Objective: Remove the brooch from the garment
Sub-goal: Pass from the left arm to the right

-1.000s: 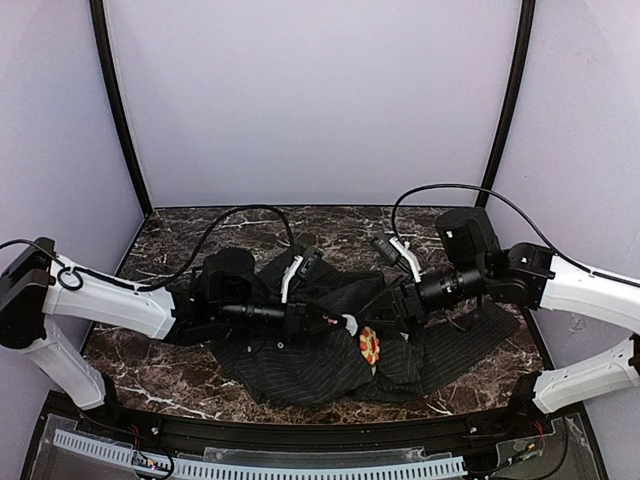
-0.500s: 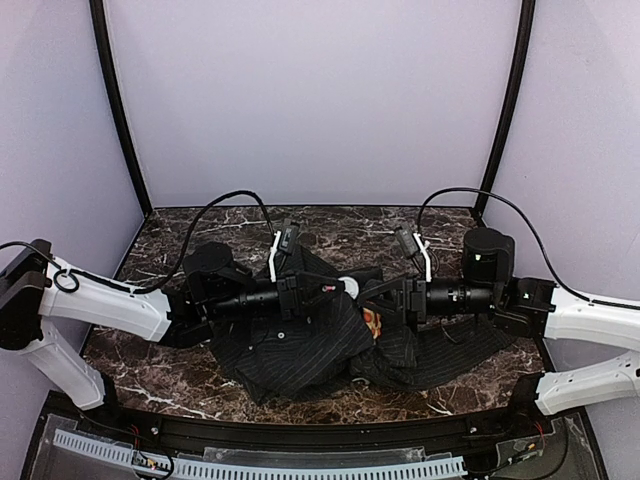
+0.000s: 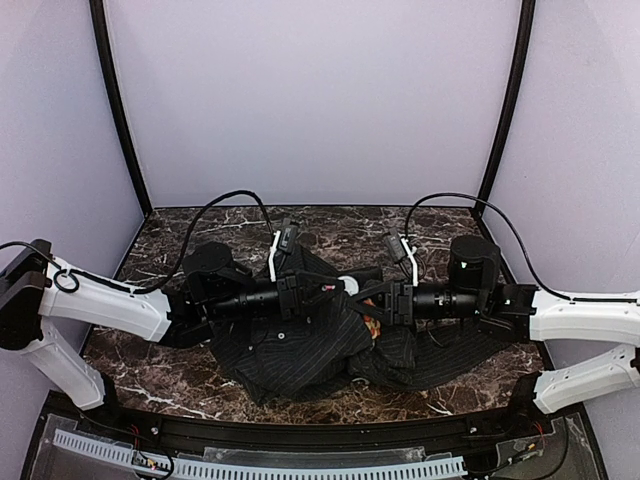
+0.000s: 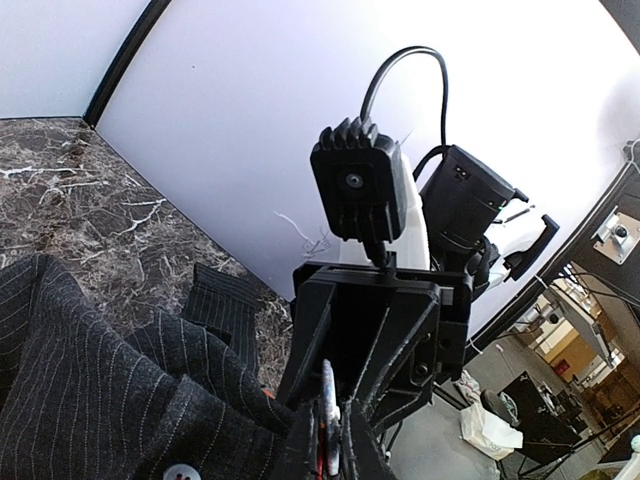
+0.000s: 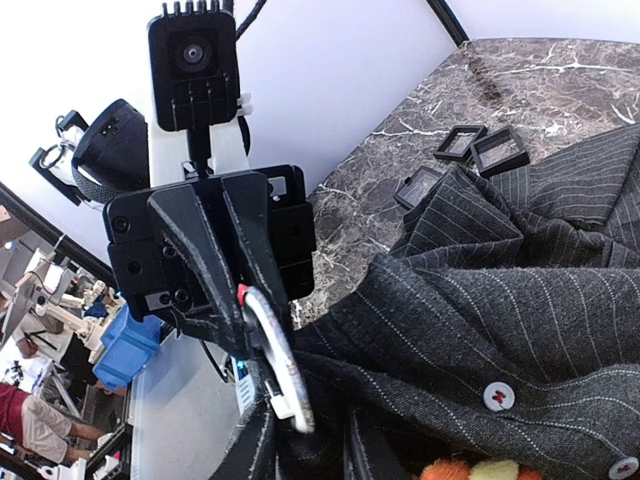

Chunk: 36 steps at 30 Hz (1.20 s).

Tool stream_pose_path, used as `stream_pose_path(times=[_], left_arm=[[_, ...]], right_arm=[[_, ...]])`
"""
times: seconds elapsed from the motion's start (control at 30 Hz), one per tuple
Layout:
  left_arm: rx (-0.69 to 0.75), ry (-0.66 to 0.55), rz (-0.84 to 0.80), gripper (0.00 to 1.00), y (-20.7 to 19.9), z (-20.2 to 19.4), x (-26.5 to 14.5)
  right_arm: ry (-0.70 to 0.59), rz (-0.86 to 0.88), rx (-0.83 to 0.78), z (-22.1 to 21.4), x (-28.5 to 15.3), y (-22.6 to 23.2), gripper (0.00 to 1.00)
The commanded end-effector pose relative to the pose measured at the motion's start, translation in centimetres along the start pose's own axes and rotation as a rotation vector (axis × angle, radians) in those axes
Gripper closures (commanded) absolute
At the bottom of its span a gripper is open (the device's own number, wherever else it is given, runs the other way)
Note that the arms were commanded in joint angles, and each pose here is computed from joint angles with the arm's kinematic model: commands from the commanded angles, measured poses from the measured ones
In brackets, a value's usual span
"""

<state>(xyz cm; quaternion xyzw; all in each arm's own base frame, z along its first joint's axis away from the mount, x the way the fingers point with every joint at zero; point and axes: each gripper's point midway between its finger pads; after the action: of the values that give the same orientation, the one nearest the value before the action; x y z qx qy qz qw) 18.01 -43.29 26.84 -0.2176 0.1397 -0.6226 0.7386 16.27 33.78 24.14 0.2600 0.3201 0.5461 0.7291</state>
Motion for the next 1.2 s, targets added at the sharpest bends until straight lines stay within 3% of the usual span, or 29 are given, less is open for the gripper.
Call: stream_pose_path(times=[0.0,0.13,0.27,0.33,0.4,0.47,0.53,0.6,0.77,0.87,1.17], left_arm=[[0.027,-0.05,-0.037,0.99,-1.6,1.5,-0.7],[0.026,-0.045,-0.035,0.99,-1.6,1.4,-0.7],[0.032,-0.025,-0.022,0.98,-1.4,1.1,-0.8],[0.038,-0.004,-0.005,0.87,-1.3,0.9,-1.0],[0.051,0.029,0.02,0.64,-1.1,0.6,-1.3],[0.066,0.078,0.082,0.3,-0.4,0.2,-1.9],[0.095,0.153,0.169,0.17,0.6,-0.5,-2.8],[0.141,0.222,0.255,0.1,1.4,-0.3,-3.7],[0.217,0.463,0.34,0.06,2.7,-1.9,-6.4],[0.249,0.544,0.271,0.08,2.0,-1.7,-6.9],[0.288,0.645,0.053,0.36,0.3,-2.3,-5.5]], right_arm=[[-0.027,0.058,-0.018,0.3,0.2,1.1,0.81],[-0.045,0.068,-0.019,0.6,0.1,1.3,1.0],[-0.05,0.063,-0.024,0.7,-0.1,1.3,1.0],[-0.043,0.048,-0.037,0.7,-0.2,1.2,1.0],[-0.021,0.013,-0.056,0.7,-0.2,0.9,1.0],[0.027,-0.02,-0.077,0.5,-0.1,0.5,1.0],[0.089,-0.048,-0.101,0.2,0.0,0.1,1.0],[0.155,-0.064,-0.144,0.0,0.0,0.0,1.0],[0.343,-0.046,-0.172,-1.8,0.0,0.2,1.0],[0.435,-0.013,-0.168,-2.8,0.0,0.7,1.0],[0.499,0.115,-0.132,-3.4,0.0,3.0,1.0]])
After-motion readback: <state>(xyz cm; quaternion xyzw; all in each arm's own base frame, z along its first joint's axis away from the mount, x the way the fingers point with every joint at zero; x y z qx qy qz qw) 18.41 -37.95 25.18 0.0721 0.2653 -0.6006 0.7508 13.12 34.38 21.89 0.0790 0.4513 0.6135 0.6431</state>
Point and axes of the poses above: each gripper's point midway between its finger pads, its own x axis out along the fingers, its own y axis along the line the jaws close on, z = x × y, and after that the axes turned 8 degrees about x, right-handed
